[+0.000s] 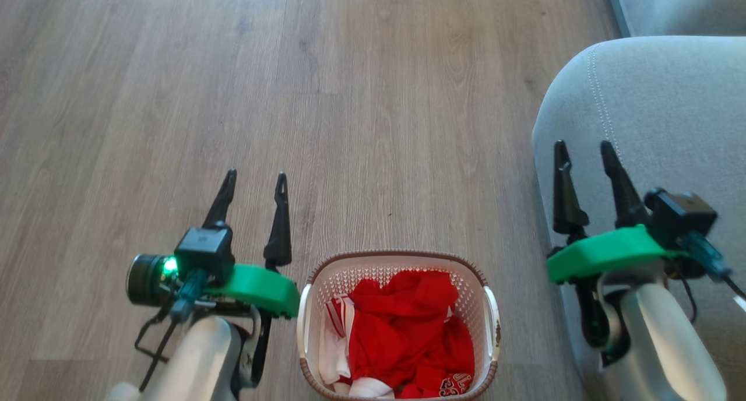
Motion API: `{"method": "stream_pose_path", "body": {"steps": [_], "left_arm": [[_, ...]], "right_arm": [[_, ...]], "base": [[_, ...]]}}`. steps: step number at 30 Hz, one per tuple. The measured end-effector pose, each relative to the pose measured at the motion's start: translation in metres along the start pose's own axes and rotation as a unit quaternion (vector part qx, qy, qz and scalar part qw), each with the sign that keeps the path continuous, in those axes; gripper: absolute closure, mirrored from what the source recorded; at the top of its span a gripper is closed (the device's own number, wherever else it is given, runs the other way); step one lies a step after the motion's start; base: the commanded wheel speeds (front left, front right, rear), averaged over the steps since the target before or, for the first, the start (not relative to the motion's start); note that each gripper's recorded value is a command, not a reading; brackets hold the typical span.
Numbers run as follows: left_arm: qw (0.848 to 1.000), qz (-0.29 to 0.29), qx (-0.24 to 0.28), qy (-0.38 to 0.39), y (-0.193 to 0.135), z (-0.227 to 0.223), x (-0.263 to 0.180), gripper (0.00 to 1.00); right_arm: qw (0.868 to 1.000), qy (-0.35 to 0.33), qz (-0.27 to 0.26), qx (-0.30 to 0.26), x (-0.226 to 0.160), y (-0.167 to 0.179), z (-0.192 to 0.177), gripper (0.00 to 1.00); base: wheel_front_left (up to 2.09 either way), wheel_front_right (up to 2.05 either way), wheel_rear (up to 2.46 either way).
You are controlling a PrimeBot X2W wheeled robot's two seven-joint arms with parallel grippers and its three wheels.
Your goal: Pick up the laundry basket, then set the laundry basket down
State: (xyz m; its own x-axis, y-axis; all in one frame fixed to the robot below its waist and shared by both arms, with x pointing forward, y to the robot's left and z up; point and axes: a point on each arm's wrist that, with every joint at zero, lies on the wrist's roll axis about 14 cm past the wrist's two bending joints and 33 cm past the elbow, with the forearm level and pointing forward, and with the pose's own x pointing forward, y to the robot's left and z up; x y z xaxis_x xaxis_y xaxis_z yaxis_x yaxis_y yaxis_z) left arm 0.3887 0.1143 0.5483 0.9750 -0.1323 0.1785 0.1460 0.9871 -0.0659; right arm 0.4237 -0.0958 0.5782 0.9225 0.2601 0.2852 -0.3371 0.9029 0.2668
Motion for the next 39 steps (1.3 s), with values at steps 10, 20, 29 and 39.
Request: {"method": "stream_pose_path", "body": {"steps": [10, 20, 29, 39], "left_arm": [[0.999, -0.008, -0.015, 0.042, -0.001, -0.029, -0.027, 0.00], [0.996, 0.000, -0.059, 0.063, 0.006, -0.042, -0.037, 0.00], [0.997, -0.003, -0.056, 0.058, 0.004, -0.039, -0.037, 0.00], [0.996, -0.008, -0.063, 0.058, 0.001, -0.038, -0.037, 0.00]], "right_arm": [[0.999, 0.026, -0.040, 0.000, -0.038, -0.017, -0.016, 0.00], [0.998, 0.052, -0.042, -0.003, -0.052, -0.016, -0.030, 0.00], [0.998, 0.055, -0.038, -0.001, -0.051, -0.013, -0.032, 0.00], [0.998, 0.054, -0.037, -0.001, -0.051, -0.012, -0.031, 0.00]], "base": [[0.00, 0.00, 0.00], [0.00, 0.00, 0.00], [0.00, 0.00, 0.00], [0.00, 0.00, 0.00]]}}
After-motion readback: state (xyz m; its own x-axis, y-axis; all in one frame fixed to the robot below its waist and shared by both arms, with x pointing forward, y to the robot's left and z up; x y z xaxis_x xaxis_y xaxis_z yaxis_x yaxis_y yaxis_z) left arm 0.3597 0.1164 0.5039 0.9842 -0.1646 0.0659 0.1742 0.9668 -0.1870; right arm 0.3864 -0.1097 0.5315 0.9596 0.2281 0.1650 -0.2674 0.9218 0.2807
